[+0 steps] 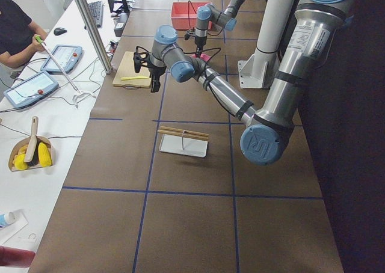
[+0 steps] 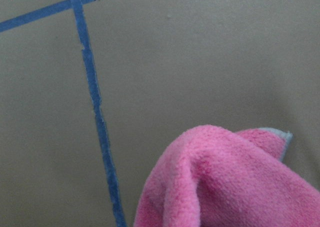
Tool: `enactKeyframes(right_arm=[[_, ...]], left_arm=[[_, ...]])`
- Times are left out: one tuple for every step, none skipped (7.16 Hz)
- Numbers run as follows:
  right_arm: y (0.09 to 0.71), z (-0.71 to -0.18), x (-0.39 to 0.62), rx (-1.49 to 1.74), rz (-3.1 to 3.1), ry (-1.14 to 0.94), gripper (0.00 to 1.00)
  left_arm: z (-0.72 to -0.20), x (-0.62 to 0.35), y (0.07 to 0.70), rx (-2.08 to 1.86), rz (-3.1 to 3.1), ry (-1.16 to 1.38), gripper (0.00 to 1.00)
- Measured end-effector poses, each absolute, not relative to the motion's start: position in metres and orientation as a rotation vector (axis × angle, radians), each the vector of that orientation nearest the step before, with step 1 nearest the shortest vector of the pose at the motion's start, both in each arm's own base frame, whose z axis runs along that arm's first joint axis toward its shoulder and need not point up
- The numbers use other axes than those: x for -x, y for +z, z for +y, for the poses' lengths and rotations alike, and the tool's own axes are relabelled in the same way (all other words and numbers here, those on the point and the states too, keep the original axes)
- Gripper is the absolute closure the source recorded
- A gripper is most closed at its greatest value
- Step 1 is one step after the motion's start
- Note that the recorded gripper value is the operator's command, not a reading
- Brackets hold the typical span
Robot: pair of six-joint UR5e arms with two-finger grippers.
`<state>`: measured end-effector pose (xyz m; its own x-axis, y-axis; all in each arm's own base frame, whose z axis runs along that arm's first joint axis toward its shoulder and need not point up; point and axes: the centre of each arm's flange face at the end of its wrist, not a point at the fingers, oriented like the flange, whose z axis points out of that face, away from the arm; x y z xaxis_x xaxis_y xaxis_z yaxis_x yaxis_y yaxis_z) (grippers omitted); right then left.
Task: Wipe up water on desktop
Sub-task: 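Wipe the pink cloth across the table surface with the right gripper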
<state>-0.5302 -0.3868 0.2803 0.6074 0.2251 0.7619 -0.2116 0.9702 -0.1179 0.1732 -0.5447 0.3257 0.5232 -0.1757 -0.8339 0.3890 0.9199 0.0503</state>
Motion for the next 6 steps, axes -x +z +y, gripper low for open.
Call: enactKeyframes(right_arm=[[0.32, -0.384, 0.484, 0.01, -0.853, 0.213, 1.0], [0.357, -0.383, 0.438, 0.013, -0.82, 0.178, 1.0], [0.385, -0.382, 0.402, 0.023, -0.792, 0.15, 1.0], [0.403, -0.38, 0.386, 0.028, -0.771, 0.13, 1.0], [0.4, -0.38, 0.388, 0.027, -0.776, 0.119, 1.0], [0.377, -0.383, 0.411, 0.03, -0.806, 0.122, 1.0]], left_arm=[[-0.539, -0.147, 0.353, -0.259, 0.925, -0.31, 0.11], [-0.534, -0.125, 0.374, -0.274, 0.896, -0.269, 0.11], [-0.532, -0.108, 0.386, -0.285, 0.881, -0.247, 0.1], [-0.531, -0.093, 0.39, -0.292, 0.877, -0.247, 0.1], [-0.531, -0.079, 0.393, -0.296, 0.878, -0.26, 0.1], [-0.53, -0.07, 0.397, -0.293, 0.878, -0.271, 0.09]])
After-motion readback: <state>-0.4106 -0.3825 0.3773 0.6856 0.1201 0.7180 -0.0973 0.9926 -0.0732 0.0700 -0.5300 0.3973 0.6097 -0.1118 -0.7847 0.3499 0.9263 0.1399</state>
